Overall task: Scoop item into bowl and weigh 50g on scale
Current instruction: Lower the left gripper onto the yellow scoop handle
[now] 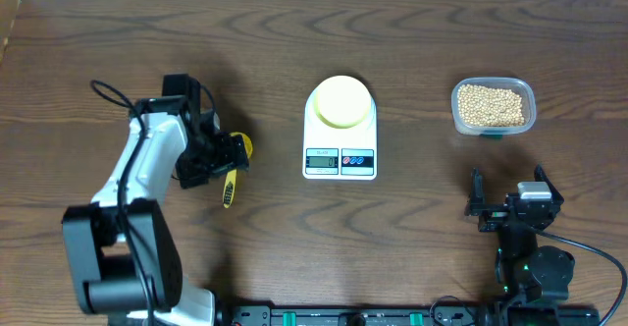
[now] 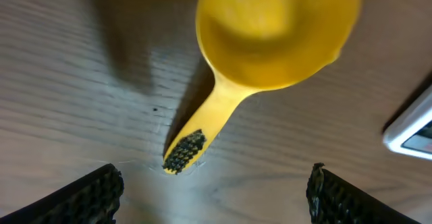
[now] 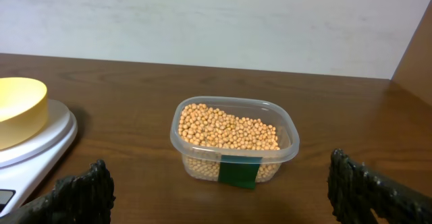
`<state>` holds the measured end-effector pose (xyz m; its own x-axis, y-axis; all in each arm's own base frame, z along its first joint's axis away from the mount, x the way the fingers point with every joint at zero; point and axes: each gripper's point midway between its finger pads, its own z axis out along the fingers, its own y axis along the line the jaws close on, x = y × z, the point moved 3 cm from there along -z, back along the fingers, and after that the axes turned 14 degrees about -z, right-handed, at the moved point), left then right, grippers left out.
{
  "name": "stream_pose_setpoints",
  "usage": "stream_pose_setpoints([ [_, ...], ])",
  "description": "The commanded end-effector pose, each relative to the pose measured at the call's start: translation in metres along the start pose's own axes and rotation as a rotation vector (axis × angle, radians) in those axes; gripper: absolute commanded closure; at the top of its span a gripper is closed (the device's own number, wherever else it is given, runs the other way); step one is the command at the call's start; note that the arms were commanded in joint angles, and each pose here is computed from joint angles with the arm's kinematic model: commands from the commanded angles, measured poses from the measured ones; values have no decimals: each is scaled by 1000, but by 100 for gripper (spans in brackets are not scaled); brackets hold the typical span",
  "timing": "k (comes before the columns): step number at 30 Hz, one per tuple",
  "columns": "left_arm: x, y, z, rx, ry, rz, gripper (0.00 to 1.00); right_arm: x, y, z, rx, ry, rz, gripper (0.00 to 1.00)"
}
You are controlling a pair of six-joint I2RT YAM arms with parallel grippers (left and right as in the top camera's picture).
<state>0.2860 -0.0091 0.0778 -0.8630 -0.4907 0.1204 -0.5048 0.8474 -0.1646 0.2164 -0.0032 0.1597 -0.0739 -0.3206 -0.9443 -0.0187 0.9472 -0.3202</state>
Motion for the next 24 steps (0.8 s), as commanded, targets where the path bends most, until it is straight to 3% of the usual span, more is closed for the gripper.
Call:
stream_pose_setpoints([
  [1, 2, 2, 17, -9, 64, 34, 11, 1, 0, 0, 2, 0, 1, 1],
  [7, 4, 7, 35, -34, 131, 84, 12, 1, 0, 0, 2, 0, 1, 1],
  [10, 4, 7, 37, -36, 137, 96, 23, 1, 0, 0, 2, 0, 1, 1],
  [24, -8, 4, 51, -22, 108, 130, 23, 1, 0, 0, 3, 0, 1, 1],
])
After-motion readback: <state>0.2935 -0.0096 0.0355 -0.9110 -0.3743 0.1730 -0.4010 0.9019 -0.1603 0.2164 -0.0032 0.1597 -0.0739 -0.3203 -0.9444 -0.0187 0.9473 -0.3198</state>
